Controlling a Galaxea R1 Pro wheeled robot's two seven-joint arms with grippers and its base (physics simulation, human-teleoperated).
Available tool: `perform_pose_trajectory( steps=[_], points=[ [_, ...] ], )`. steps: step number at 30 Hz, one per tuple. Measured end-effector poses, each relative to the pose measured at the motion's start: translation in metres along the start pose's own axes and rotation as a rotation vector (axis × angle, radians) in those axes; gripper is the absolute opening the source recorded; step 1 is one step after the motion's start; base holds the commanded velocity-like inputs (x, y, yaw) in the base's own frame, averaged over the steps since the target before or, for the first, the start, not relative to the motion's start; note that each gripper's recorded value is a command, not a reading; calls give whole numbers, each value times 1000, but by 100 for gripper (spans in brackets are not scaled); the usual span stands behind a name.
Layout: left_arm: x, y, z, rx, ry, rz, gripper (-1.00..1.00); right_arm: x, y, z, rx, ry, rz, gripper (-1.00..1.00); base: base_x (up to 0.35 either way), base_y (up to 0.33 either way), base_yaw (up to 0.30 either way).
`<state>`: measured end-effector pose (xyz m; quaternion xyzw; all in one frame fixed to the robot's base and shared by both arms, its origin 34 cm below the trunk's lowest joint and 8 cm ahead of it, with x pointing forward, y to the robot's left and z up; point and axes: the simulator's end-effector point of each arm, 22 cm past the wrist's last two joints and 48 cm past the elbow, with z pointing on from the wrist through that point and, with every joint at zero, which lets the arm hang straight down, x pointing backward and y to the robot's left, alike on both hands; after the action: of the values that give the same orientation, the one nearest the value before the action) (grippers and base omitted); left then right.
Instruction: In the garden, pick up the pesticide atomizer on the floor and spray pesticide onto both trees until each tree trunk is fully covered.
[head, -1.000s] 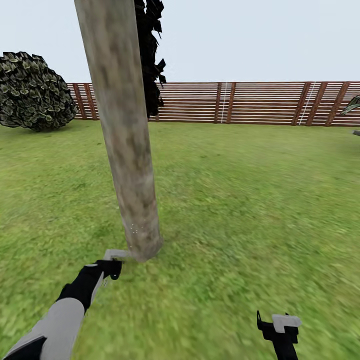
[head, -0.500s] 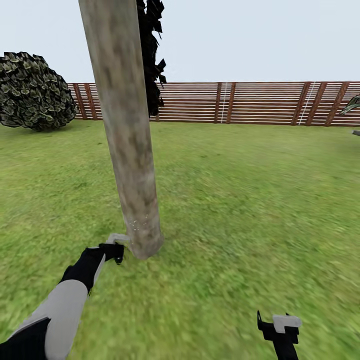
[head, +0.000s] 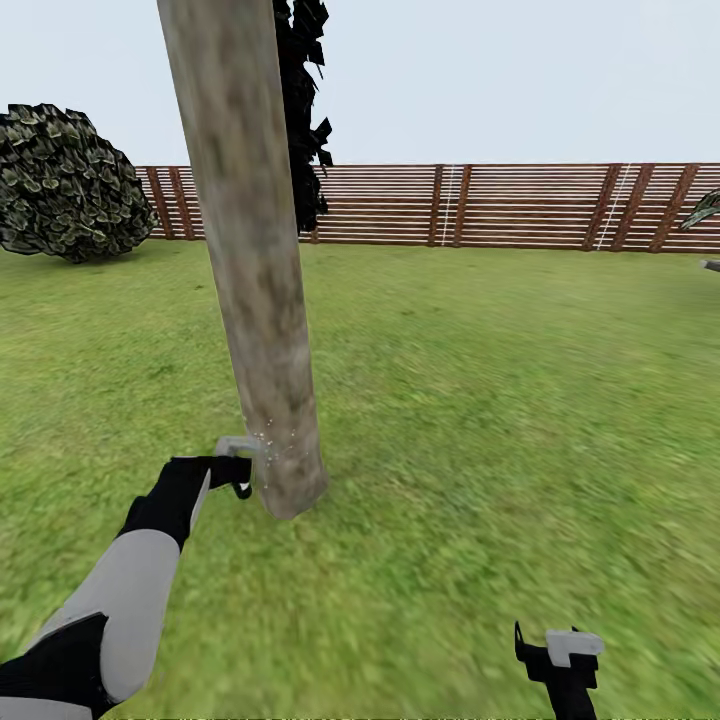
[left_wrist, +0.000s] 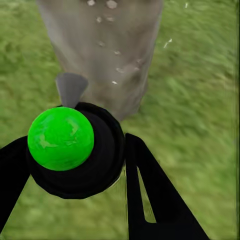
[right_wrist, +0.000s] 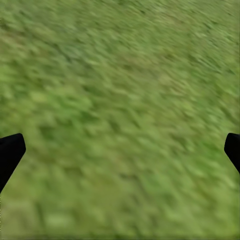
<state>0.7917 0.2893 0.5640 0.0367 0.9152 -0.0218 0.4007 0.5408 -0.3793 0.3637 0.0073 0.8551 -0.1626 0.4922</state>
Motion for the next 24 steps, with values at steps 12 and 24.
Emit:
perform_pose_trajectory(
  steps=[12, 24],
  points=[
    [-55, -36, -23, 25, -33, 28, -100, 0, 0, 0, 0, 0, 0, 100, -109, 0, 0],
    [-75, -43, -36, 65, -48, 29, -100, 0, 1, 0, 0, 0, 1, 100, 0, 0, 155]
  ],
)
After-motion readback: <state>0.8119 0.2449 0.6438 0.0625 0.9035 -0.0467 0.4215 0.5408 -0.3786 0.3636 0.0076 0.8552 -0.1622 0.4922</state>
